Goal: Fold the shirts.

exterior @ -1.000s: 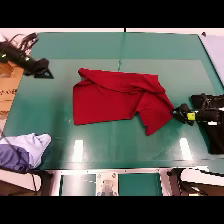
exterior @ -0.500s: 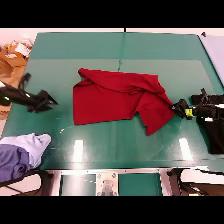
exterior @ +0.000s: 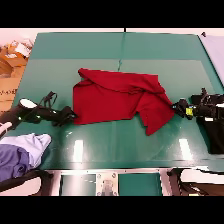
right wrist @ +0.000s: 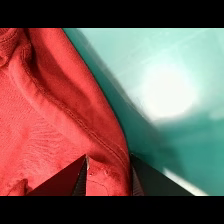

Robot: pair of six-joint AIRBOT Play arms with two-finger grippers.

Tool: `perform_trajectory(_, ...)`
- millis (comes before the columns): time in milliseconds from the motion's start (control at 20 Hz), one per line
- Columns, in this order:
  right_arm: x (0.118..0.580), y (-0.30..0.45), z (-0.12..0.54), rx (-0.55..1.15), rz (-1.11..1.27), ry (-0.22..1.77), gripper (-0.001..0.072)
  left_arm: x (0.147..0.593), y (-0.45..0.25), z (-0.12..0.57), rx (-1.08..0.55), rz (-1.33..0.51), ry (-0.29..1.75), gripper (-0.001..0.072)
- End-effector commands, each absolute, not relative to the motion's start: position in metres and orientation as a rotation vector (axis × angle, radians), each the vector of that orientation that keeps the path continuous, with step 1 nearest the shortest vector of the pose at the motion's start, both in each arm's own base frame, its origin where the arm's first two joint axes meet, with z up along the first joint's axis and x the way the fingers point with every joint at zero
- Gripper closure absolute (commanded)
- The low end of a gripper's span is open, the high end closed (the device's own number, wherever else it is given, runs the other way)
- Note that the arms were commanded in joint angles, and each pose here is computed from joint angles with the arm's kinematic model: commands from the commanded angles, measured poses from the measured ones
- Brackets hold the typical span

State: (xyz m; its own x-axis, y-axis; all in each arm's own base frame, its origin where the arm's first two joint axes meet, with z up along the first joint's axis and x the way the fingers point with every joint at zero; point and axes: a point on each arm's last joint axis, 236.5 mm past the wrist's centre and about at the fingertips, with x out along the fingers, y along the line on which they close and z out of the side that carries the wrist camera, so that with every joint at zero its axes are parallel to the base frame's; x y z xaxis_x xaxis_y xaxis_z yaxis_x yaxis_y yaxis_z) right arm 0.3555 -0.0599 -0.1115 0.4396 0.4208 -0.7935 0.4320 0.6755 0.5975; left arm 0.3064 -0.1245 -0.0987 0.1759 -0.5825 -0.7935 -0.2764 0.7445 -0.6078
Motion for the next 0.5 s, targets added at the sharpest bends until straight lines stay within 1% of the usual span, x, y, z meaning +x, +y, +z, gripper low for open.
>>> perform_trajectory(0, 0.3559, -0.0596, -0.1113, 0.882, -0.007, 1.158, 0.0369, 0.2973, -0.144, -0.1175, -0.782, -0.236, 1.436, 0.0236)
perform_trajectory(250, 0.3558, -0.0596, -0.1112, 0.882, -0.006, 1.158, 0.0369, 0.2986, -0.1475, -0.1225, -0.788, -0.243, 1.437, 0.0239)
perform_trajectory(300, 0.3558, -0.0596, -0.1112, 0.882, -0.006, 1.158, 0.037, 0.2998, -0.1462, -0.1232, -0.78, -0.242, 1.431, 0.0429)
perform_trajectory(350, 0.3558, -0.0596, -0.1112, 0.882, -0.006, 1.158, 0.0371, 0.3025, -0.1445, -0.1238, -0.768, -0.241, 1.417, 0.0648)
perform_trajectory(400, 0.3555, -0.0593, -0.1111, 0.882, -0.004, 1.159, 0.0377, 0.3047, -0.1432, -0.1244, -0.758, -0.241, 1.406, 0.0666)
perform_trajectory(450, 0.3549, -0.0581, -0.1108, 0.884, 0.0, 1.163, 0.0479, 0.3059, -0.1423, -0.1247, -0.756, -0.238, 1.401, 0.0684)
